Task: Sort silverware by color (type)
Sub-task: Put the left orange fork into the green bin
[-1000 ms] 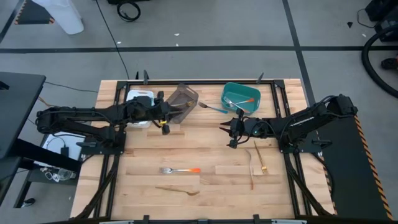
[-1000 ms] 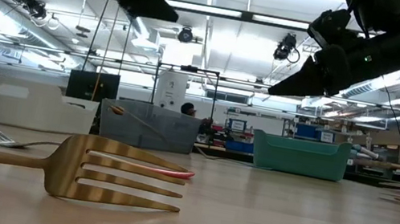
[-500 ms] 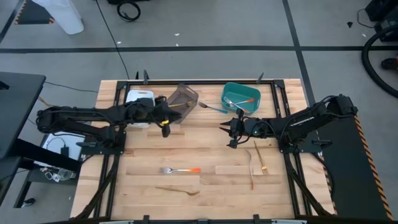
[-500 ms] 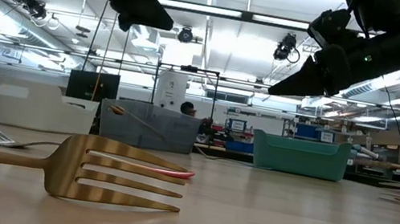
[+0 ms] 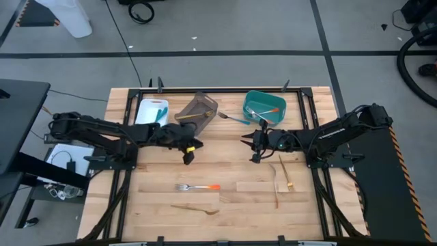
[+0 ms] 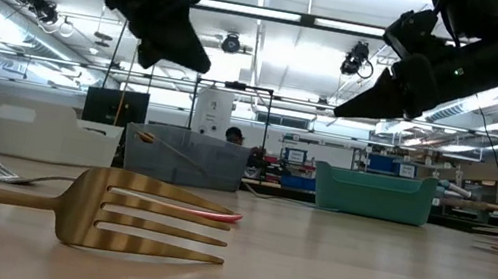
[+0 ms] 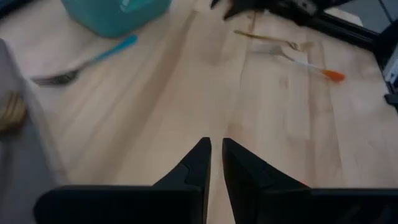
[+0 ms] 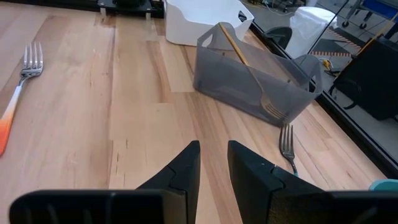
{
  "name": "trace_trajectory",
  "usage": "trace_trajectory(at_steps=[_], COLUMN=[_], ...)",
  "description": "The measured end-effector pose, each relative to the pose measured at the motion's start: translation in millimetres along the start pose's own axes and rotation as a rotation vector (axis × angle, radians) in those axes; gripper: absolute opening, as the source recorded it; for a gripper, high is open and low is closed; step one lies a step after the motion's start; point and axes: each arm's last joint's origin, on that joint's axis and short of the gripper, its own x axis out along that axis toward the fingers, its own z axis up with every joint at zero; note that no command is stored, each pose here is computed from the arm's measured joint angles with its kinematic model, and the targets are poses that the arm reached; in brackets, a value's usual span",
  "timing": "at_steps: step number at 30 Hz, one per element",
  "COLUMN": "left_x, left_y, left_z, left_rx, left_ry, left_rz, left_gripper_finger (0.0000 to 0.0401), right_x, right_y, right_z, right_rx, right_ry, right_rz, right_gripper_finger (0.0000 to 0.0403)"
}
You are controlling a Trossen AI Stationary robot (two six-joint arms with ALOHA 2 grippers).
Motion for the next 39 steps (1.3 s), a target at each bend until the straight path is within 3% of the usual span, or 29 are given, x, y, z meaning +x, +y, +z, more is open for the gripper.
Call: trace_trajectory(at_steps=[11, 22, 32, 39], left_x=[8.4, 17.7, 27.4, 38.1], left_y=[-21.6, -42.1, -83.2, -105.1], left_z=[-19.6, -41.5, -31.0, -36.7], left_rx=[-0.002, 0.001, 0.124, 0.141], left_ry=[0.100, 0.169, 0.315, 0.423], left_rz=[-0.044, -0.010, 0.056, 0.068], left_gripper_finger=[0.0032, 0.0032, 0.0032, 0.0042], right_x=[-0.4, -0.4, -0.5, -1.7], right_y=[1.1, 1.1, 1.2, 4.3], right_z=[-0.1, -0.3, -1.4, -1.3], right_rx=[-0.010, -0.008, -0.004, -0.011], right_ry=[0.001, 0.002, 0.013, 0.011], right_rz=[0.004, 0.001, 0.002, 0.012], right_gripper_finger=[0.0093, 0.0093, 0.0093, 0.0093])
